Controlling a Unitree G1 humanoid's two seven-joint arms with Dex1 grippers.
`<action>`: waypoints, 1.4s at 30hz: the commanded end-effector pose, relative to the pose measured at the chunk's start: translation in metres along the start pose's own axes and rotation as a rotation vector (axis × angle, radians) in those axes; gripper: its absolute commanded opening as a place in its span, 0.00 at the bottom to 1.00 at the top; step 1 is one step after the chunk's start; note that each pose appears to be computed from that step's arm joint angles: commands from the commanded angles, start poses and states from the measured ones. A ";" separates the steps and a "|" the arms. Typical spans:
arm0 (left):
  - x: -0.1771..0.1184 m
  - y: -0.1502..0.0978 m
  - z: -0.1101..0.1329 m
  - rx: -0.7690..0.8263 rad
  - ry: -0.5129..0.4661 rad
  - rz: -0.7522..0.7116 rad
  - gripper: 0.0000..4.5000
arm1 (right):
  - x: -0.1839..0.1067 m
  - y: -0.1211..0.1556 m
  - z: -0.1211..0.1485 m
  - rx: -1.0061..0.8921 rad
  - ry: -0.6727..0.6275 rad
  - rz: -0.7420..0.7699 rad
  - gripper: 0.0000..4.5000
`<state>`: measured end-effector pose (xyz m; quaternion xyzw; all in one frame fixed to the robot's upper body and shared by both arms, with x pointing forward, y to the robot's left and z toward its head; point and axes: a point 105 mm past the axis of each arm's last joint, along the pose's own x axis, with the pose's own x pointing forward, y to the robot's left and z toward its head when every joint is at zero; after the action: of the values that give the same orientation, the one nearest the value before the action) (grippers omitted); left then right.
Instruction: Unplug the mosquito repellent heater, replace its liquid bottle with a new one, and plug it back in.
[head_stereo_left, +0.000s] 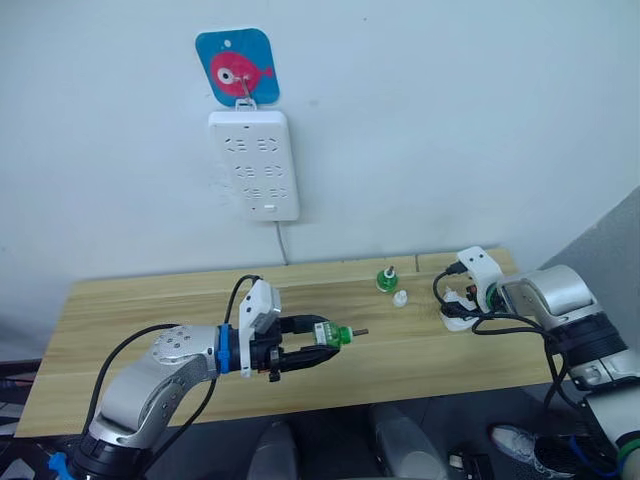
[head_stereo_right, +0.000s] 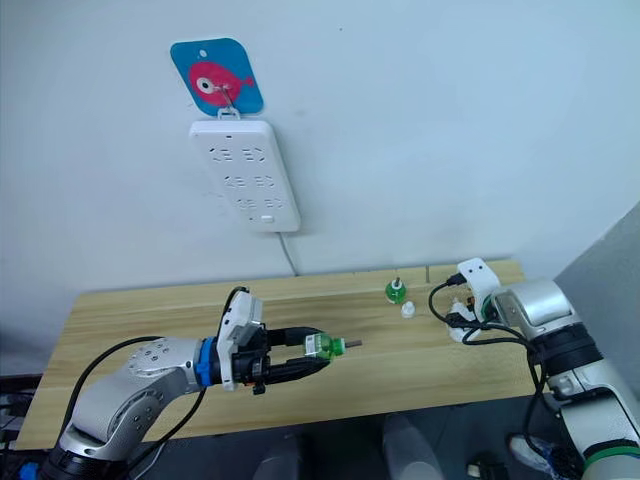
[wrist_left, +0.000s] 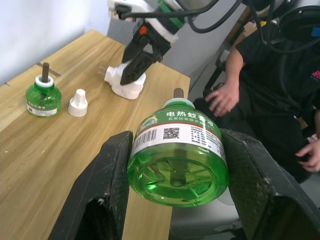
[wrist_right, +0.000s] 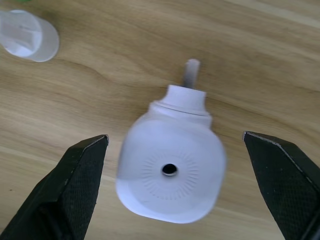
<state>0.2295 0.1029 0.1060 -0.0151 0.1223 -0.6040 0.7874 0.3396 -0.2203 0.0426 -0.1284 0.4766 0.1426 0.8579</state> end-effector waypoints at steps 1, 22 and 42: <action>0.003 -0.005 0.008 0.042 -0.024 -0.020 0.52 | -0.007 -0.009 0.005 0.013 -0.010 -0.030 1.00; 0.012 -0.007 0.016 0.046 -0.031 -0.037 0.52 | 0.003 -0.005 -0.007 0.075 0.031 -0.027 1.00; 0.017 0.000 0.022 0.058 -0.019 -0.067 0.52 | -0.029 -0.015 -0.003 0.196 -0.120 0.079 0.66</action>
<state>0.2388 0.0854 0.1203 -0.0060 0.1032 -0.6232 0.7752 0.3254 -0.2315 0.0462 -0.0325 0.4758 0.1331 0.8688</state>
